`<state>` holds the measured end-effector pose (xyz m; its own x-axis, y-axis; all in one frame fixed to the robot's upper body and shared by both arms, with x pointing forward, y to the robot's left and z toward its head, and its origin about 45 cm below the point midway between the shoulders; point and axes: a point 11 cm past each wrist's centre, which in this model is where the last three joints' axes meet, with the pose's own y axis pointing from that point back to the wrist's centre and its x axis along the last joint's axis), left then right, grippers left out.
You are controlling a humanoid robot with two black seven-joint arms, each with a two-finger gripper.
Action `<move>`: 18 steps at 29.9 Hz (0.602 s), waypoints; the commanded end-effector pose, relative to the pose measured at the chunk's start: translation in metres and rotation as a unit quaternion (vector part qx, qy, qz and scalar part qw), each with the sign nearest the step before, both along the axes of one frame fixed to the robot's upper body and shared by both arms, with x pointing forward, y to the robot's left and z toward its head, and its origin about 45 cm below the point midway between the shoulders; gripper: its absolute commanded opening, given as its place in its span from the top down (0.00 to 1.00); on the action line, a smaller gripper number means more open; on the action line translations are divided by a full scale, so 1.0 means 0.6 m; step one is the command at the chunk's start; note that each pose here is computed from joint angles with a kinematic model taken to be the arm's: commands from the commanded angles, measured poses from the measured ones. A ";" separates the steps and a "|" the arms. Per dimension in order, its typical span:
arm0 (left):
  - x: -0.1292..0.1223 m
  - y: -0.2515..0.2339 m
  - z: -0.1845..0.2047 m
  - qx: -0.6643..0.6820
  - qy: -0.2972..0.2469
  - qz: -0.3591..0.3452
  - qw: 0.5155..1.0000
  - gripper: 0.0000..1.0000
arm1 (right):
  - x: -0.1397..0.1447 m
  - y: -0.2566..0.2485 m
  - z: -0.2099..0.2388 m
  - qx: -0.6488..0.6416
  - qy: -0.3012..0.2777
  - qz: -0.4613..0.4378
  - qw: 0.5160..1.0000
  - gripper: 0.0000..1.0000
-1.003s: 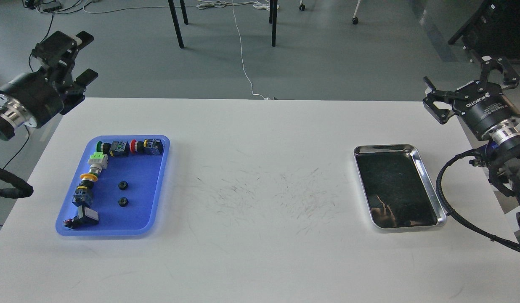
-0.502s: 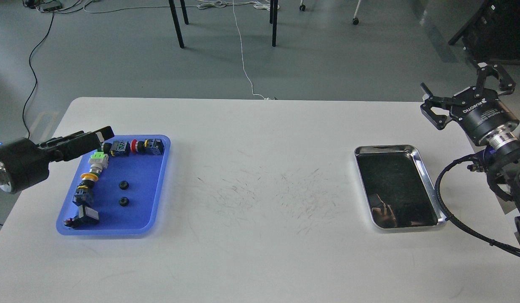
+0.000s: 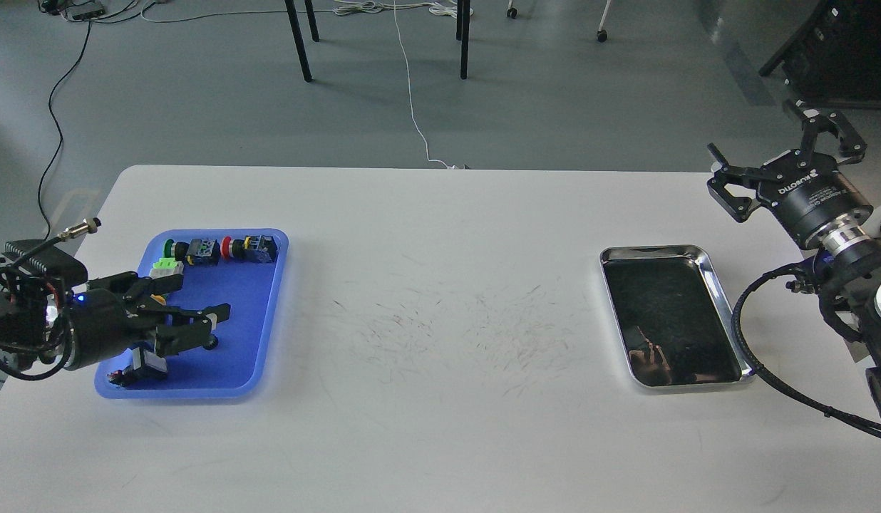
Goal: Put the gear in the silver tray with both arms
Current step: 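Grasp a small black gear in the blue tray with the left gripper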
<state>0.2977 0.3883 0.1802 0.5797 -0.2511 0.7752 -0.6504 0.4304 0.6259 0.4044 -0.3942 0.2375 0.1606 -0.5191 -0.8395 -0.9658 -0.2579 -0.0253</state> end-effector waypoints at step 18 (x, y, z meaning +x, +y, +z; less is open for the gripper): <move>0.031 0.030 -0.092 0.044 0.006 0.053 0.998 0.19 | 0.000 0.001 -0.001 -0.002 0.001 0.001 1.000 0.01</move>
